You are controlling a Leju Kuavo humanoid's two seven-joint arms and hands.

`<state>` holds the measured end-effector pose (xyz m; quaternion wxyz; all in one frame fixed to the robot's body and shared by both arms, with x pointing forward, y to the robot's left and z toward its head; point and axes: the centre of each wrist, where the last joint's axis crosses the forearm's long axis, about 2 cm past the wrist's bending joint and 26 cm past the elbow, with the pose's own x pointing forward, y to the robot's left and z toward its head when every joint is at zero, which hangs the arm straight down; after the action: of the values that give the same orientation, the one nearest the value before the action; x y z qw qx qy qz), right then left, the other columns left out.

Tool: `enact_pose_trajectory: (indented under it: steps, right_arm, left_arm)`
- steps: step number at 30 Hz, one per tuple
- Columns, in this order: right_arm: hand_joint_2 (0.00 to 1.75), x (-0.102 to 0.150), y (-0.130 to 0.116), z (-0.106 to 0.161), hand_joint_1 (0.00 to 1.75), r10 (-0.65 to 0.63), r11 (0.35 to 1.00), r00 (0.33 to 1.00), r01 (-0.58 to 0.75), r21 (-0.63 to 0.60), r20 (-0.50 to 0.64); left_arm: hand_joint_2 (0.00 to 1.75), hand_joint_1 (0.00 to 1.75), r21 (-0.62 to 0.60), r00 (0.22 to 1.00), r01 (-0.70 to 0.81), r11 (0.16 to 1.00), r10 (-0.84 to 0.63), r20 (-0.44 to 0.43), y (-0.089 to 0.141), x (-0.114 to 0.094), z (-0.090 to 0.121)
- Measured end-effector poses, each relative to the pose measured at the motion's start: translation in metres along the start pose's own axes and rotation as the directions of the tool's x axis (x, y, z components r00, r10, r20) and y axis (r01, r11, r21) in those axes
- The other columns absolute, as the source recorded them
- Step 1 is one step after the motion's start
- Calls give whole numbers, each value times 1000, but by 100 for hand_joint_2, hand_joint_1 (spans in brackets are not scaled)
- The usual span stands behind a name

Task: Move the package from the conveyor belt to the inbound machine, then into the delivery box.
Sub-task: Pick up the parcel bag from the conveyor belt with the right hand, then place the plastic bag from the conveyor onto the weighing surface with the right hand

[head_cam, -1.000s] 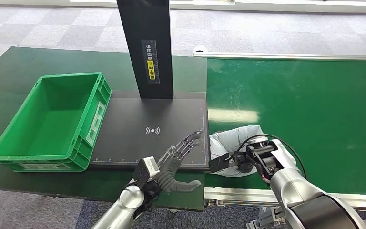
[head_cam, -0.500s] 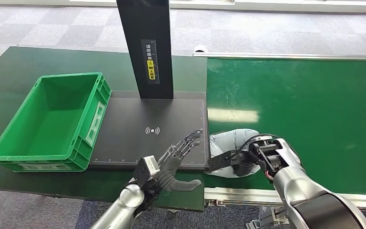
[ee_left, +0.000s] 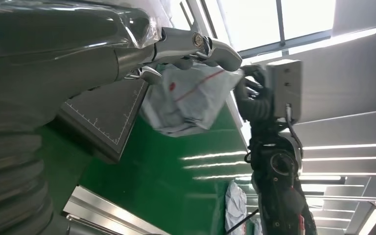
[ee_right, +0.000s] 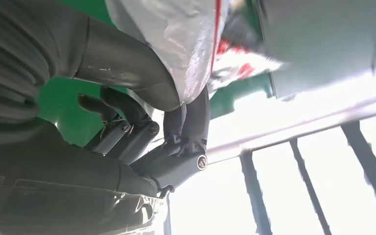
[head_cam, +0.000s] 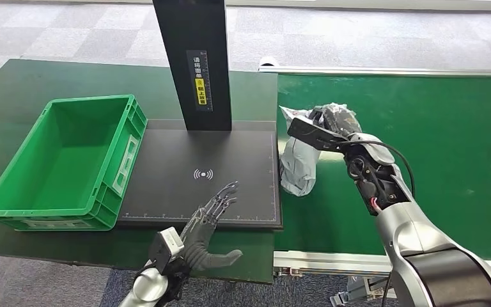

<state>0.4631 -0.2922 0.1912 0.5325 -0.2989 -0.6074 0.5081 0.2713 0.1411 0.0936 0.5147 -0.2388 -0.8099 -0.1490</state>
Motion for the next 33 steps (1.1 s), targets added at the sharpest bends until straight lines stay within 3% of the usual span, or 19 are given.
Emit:
enact_pose_trajectory:
  steps: [4,16,25,33]
  right_arm:
    - [175,5,-10,2,175,-39,983,999,44,-180,27]
    - [175,21,-29,34,175,-25,911,990,81,-405,140]
    - [175,53,-20,26,175,71,953,974,-3,-303,215]
    - [175,72,-4,16,175,90,973,962,-29,-231,260]
  left_arm:
    - [175,0,7,1000,6,1000,-6,10,3,2,-1]
    - [175,0,13,999,7,1000,-7,38,6,3,-2]
    - [175,0,280,987,-86,956,44,153,14,9,-13]
    - [175,0,329,985,-100,939,48,164,18,10,-13]
